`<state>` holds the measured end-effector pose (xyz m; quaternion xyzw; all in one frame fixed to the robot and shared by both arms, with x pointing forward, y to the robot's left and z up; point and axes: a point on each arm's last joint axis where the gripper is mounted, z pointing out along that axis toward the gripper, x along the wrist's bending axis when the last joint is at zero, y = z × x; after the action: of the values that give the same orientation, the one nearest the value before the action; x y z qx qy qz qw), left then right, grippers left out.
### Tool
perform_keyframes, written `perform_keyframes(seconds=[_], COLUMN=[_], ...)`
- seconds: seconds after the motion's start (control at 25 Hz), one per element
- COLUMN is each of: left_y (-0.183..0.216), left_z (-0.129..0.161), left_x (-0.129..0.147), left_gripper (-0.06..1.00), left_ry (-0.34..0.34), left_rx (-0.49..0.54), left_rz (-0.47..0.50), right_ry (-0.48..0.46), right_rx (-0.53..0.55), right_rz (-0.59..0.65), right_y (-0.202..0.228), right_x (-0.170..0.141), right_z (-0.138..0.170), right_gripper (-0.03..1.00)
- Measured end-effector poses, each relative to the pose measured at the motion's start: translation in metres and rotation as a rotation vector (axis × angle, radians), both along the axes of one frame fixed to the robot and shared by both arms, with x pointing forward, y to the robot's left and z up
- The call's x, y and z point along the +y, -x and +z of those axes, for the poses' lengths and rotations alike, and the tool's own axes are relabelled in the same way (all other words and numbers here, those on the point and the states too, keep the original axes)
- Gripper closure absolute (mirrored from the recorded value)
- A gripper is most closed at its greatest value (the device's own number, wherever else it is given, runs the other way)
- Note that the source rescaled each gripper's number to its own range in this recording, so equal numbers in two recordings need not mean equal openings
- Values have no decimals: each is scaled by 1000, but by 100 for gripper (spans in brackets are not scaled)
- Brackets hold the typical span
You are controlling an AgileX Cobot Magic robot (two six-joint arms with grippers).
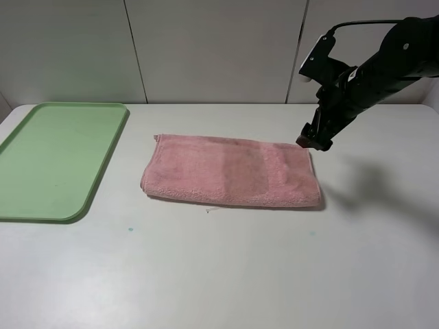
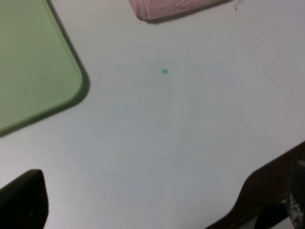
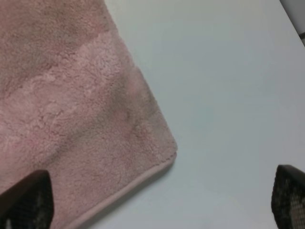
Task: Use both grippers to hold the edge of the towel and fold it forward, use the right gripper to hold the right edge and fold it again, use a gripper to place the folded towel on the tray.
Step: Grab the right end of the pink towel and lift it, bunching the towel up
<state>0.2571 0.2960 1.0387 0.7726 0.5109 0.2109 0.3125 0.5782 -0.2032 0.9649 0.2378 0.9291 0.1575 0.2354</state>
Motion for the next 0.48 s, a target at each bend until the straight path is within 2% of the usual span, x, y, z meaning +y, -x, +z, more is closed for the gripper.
perform_keyframes(seconds=[0.28,0.48], left_y=[0,0], left_z=[0,0], left_x=[4,5], left_gripper=[-5,-5], left_ry=[1,-2], left_rx=[0,-1], left_rz=[214,272], right_ry=[-16,-36], right_rx=[6,13], right_rz=[-26,-59], right_y=[0,0], right_x=[0,0], right_z=[0,0], right_gripper=[-3,-3])
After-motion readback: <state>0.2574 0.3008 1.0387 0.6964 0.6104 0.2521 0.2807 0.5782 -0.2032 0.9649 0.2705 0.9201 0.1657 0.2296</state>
